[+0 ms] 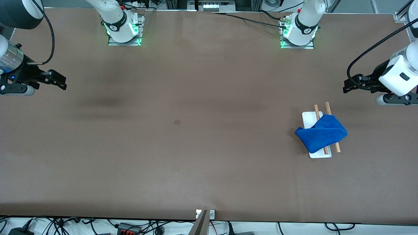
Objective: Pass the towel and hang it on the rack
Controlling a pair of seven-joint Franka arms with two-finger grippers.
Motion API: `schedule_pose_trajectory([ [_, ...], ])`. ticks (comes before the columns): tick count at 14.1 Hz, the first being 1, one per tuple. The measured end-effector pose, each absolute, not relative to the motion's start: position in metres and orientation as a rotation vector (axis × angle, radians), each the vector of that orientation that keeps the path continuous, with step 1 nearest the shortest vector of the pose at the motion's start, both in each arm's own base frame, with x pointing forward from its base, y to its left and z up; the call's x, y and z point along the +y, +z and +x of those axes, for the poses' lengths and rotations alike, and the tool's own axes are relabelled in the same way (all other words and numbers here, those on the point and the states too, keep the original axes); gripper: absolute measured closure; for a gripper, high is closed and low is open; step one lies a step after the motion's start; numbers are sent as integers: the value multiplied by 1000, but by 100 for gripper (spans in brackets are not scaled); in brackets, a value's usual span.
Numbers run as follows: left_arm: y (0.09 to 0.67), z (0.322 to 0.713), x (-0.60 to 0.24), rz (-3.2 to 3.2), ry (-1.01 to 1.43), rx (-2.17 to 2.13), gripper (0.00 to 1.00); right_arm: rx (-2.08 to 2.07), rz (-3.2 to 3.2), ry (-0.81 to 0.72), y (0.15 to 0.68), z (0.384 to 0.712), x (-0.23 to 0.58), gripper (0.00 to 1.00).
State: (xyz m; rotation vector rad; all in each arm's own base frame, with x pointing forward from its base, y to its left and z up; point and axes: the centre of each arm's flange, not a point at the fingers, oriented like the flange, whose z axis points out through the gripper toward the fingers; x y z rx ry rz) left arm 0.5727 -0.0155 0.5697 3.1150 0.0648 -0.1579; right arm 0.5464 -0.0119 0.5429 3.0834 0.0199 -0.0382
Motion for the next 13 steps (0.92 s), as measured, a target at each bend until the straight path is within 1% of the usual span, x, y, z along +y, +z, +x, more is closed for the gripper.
schedule_pose_trajectory([
  [4, 570, 568, -19, 3113, -163, 167, 0, 20, 3083, -53, 543, 545, -12, 0],
  [13, 580, 560, -27, 3118, -138, 159, 0, 28, 3083, -60, 543, 545, -12, 0],
])
